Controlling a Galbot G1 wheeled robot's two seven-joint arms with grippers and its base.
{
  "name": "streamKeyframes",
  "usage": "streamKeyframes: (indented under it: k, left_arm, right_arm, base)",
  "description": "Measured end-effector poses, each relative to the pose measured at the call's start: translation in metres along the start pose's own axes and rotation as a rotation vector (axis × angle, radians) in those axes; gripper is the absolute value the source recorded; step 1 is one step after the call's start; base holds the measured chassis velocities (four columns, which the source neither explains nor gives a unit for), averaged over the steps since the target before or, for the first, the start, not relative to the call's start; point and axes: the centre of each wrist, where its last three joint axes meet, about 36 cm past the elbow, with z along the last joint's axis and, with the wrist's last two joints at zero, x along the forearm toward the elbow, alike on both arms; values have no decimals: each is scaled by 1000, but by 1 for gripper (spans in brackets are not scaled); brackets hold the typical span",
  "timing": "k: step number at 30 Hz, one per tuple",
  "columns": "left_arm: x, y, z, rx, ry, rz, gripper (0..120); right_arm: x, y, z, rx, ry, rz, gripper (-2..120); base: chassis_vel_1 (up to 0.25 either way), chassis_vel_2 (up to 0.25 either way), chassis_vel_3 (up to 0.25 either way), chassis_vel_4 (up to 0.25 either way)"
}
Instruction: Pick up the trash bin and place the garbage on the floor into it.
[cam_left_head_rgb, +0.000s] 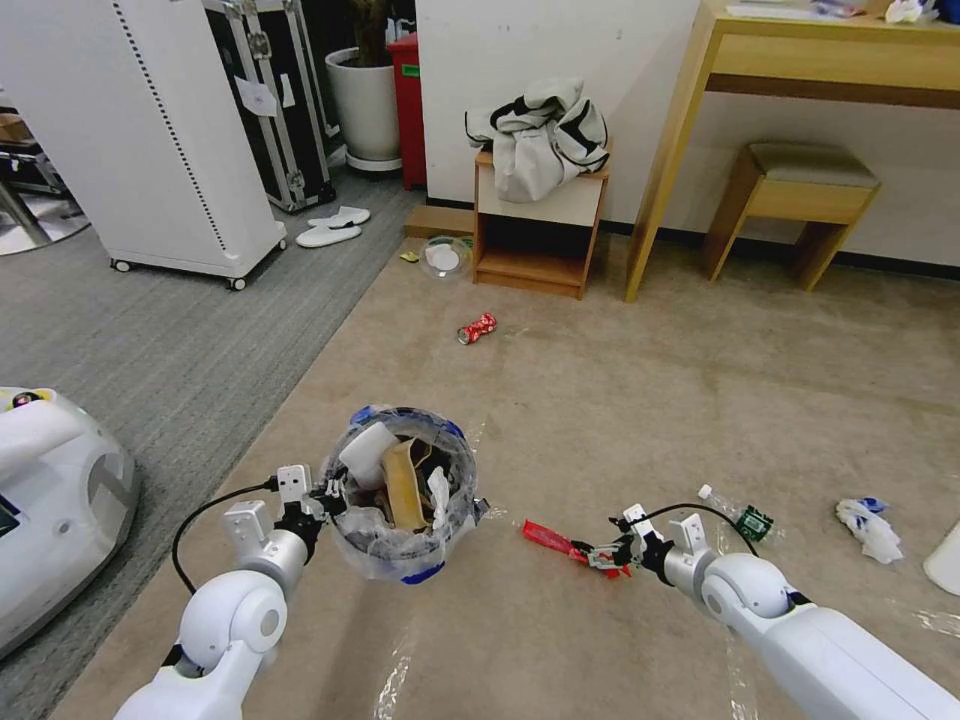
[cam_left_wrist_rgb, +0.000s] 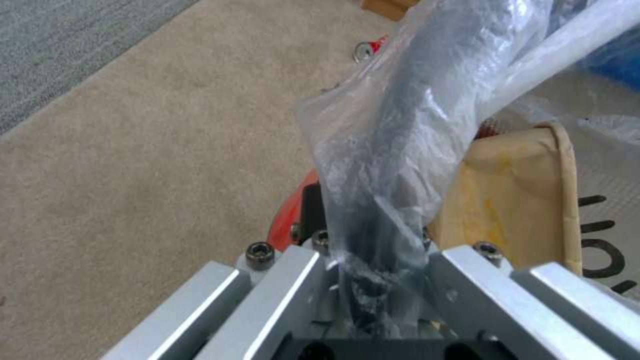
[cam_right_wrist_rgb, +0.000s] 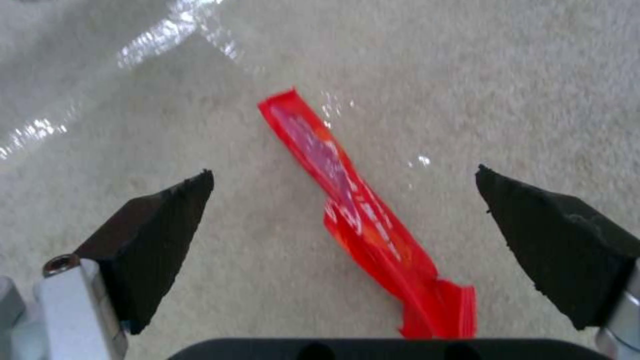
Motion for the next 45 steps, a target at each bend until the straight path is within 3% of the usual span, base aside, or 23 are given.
streamKeyframes:
  k: [12,45]
  left_arm:
    - [-7,0,-4,10,-7,-1,1]
    - [-5,-1,12,22,19,-3,1]
  right_arm:
    - [-11,-9,19,12,34,32,100]
    - [-50,-13,61,-22,141,133,100]
  base:
    - [0,0,0,0]
    - [0,0,0,0]
